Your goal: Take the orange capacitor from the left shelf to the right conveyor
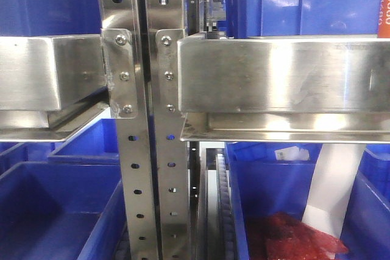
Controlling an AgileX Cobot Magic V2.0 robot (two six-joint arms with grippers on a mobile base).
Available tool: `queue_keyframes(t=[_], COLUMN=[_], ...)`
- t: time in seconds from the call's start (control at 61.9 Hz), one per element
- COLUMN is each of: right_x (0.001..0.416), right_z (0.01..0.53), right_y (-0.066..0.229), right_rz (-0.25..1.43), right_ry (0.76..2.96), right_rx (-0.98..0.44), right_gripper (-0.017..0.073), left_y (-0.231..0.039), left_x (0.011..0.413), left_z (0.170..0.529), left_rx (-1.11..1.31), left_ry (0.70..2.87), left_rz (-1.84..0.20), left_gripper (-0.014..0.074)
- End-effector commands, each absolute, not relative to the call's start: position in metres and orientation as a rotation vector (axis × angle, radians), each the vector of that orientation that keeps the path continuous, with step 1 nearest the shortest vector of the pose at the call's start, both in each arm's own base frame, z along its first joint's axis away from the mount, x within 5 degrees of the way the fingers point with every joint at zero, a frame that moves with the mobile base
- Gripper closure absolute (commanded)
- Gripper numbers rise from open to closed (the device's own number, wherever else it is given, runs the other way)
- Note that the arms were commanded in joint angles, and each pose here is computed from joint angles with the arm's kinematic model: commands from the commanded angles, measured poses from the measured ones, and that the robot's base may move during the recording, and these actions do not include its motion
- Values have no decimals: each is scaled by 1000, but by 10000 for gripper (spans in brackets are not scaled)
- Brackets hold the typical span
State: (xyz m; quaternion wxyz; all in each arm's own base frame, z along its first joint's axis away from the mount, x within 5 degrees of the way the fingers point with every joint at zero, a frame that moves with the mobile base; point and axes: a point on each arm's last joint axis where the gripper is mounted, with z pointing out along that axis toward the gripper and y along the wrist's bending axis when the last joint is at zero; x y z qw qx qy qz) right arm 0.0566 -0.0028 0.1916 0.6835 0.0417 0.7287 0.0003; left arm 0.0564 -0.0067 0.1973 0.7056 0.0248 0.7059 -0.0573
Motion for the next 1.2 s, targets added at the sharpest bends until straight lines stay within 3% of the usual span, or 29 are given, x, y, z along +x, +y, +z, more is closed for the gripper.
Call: queue_keyframes(t=[0.0,0.97,1.18], right_x=[55,55,54], right_z=[203,203,213], right_y=[-4,-4,-4], right_rz=[-15,-16,-22], right_ry=[1520,1519,1416], right_rx=[91,91,91], right_gripper=[500,500,500], left_y=[-6,-6,-6], left_x=[55,55,55], left_z=[208,208,208], left_rx=[45,45,45], left_ry=[1462,1462,1462], left_rz=[-131,-131,-131], left_gripper=[720,720,720])
